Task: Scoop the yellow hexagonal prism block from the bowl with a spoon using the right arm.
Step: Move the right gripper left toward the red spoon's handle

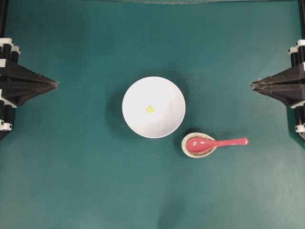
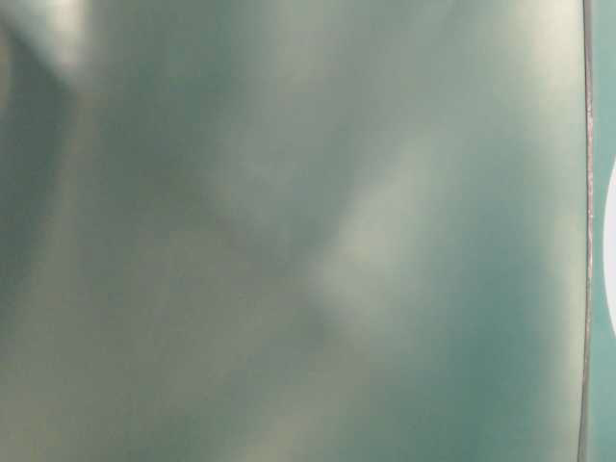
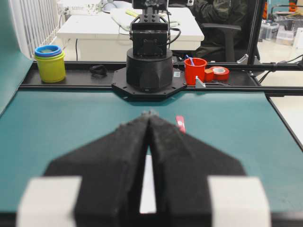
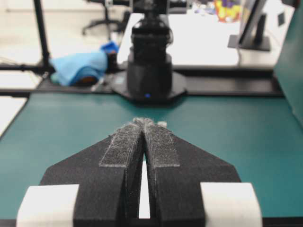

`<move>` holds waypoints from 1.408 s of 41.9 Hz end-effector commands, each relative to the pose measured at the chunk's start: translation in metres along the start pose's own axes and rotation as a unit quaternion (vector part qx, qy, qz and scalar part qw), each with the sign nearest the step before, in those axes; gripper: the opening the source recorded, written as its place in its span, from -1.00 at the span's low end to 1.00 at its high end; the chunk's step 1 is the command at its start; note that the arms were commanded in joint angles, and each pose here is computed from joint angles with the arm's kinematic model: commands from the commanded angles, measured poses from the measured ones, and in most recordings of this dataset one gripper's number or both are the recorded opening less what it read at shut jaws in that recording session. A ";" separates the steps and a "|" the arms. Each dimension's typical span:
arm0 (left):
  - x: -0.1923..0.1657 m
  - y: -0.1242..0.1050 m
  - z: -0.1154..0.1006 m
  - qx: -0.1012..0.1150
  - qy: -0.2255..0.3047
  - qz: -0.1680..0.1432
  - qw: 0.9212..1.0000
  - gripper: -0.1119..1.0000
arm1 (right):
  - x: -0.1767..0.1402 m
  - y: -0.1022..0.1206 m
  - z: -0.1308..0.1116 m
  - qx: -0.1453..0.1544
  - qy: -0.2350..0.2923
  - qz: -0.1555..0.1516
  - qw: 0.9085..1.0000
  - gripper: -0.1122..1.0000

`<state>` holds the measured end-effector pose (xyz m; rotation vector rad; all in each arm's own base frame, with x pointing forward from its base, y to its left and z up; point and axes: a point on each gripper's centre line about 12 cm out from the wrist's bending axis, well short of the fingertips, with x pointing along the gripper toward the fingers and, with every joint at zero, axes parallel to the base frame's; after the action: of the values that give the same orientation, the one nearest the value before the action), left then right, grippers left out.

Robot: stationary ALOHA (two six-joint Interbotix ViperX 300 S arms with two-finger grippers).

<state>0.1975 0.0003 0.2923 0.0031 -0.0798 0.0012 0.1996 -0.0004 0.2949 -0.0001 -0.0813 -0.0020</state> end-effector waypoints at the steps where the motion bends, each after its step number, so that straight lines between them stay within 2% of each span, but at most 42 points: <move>1: 0.003 0.001 0.003 0.007 0.004 0.001 1.000 -0.80 | 0.002 -0.001 0.001 0.001 0.002 -0.002 1.000 -0.80; 3: 0.004 0.001 0.002 0.008 0.009 0.001 1.000 -0.79 | 0.006 -0.001 -0.002 0.013 0.026 -0.004 1.000 -0.80; 7: 0.004 0.001 0.002 0.009 0.009 0.001 1.000 -0.79 | 0.009 -0.002 -0.003 0.022 0.037 -0.005 0.999 -0.80; 19: 0.004 0.000 0.000 0.009 0.015 0.000 1.000 -0.79 | 0.011 -0.001 -0.008 0.024 0.059 -0.003 0.998 -0.75; 21: 0.004 0.001 0.000 0.009 0.015 0.001 1.000 -0.79 | 0.011 0.000 -0.009 0.024 0.064 -0.003 0.998 -0.60; 26: 0.004 0.001 0.000 0.009 0.014 0.001 1.000 -0.79 | 0.010 0.001 -0.012 0.024 0.074 0.000 0.997 0.00; 28: 0.004 0.001 0.001 0.009 0.012 0.001 1.000 -0.79 | 0.011 0.001 -0.013 0.024 0.077 0.001 0.997 0.18; 30: 0.004 0.001 0.001 0.009 0.011 0.001 1.000 -0.79 | 0.012 0.002 -0.016 0.024 0.081 0.002 0.996 0.28; 42: 0.003 0.001 0.001 0.012 0.014 0.000 1.000 -0.79 | 0.021 0.006 -0.045 0.023 0.123 0.010 0.992 0.24; 59: 0.003 0.001 -0.002 0.025 0.028 0.000 0.999 -0.79 | 0.024 0.030 -0.117 0.043 0.136 0.044 0.989 0.24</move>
<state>0.1985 0.0004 0.2822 0.0486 -0.0015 0.0000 0.2306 0.0253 0.1818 0.0745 0.2238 0.0814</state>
